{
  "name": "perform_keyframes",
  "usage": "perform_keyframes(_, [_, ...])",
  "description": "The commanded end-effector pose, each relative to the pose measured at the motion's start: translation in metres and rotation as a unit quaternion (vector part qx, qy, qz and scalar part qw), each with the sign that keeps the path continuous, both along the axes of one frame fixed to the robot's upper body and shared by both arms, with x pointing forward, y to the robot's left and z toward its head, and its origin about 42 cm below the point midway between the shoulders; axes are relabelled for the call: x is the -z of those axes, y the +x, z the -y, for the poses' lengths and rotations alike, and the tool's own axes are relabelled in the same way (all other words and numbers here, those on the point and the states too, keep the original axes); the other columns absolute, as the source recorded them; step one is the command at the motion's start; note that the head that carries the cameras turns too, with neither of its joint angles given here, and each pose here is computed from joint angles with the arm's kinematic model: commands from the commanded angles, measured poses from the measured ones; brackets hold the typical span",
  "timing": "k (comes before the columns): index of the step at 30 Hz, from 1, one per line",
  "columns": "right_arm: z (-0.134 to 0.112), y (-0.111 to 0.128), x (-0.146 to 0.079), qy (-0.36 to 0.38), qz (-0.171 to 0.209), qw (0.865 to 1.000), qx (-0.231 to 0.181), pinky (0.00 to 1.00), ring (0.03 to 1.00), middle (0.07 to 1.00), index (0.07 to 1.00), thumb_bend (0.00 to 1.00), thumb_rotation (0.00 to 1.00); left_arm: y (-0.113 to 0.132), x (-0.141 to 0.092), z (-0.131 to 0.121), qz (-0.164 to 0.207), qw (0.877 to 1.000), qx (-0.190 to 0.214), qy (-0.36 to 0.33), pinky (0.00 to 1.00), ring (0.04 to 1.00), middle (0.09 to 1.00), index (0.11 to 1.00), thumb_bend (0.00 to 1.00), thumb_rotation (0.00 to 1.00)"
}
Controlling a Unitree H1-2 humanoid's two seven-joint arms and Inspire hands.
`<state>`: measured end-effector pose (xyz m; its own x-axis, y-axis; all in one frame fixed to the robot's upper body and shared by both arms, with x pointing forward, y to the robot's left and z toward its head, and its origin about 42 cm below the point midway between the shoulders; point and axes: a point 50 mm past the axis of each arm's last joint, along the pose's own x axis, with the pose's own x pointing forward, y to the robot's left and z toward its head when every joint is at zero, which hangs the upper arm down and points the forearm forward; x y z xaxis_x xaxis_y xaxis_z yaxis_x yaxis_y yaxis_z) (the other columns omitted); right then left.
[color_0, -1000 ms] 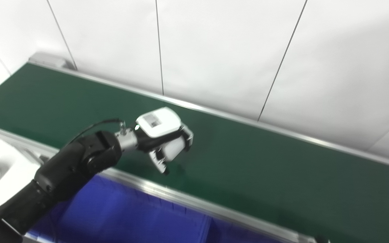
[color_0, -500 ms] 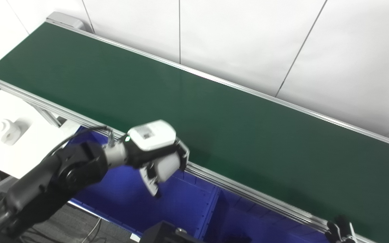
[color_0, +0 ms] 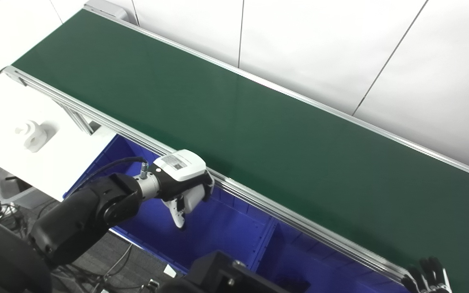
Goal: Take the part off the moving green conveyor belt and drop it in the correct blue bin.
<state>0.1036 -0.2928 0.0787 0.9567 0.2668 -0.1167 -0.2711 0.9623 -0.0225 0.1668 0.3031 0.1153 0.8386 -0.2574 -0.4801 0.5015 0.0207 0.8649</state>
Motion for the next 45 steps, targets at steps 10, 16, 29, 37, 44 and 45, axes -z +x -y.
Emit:
perform_keyframes(10, [0.004, 0.005, -0.011, 0.0, 0.02, 1.0, -0.006, 0.88, 0.939, 0.963, 1.0, 0.89, 0.95, -0.001, -0.032, -0.001, -0.005, 1.0, -0.013, 0.025, 0.67, 0.693, 0.698, 0.672, 0.94, 0.62])
perform_keyframes(16, [0.004, 0.006, -0.009, -0.003, 0.021, 1.0, -0.008, 0.87, 0.937, 0.96, 1.0, 0.89, 0.95, -0.011, -0.055, 0.0, -0.024, 0.999, -0.007, -0.02, 0.69, 0.704, 0.702, 0.695, 0.95, 0.68])
perform_keyframes(29, [-0.008, 0.006, -0.008, 0.0, 0.024, 1.0, -0.006, 0.85, 0.917, 0.946, 1.0, 0.91, 0.94, -0.009, -0.136, 0.009, -0.132, 0.951, 0.036, -0.277, 0.69, 0.799, 0.822, 0.807, 0.97, 0.68])
perform_keyframes(37, [-0.065, 0.003, -0.018, 0.008, 0.027, 1.0, -0.007, 0.82, 0.893, 0.931, 0.981, 0.87, 0.92, -0.013, -0.097, 0.024, 0.008, 0.791, -0.078, -0.607, 0.61, 0.663, 0.721, 0.76, 0.79, 0.7])
perform_keyframes(44, [-0.133, 0.012, -0.025, 0.011, 0.015, 1.0, 0.024, 0.83, 0.912, 0.957, 1.0, 0.82, 0.96, -0.026, -0.019, 0.039, 0.078, 0.753, -0.228, -0.612, 0.8, 0.853, 0.901, 0.926, 0.72, 0.62])
perform_keyframes(45, [-0.139, 0.013, -0.025, 0.012, 0.013, 0.999, 0.027, 0.84, 0.916, 0.961, 1.0, 0.82, 0.96, -0.026, -0.009, 0.033, 0.076, 0.775, -0.221, -0.588, 0.83, 0.879, 0.923, 0.945, 0.72, 0.63])
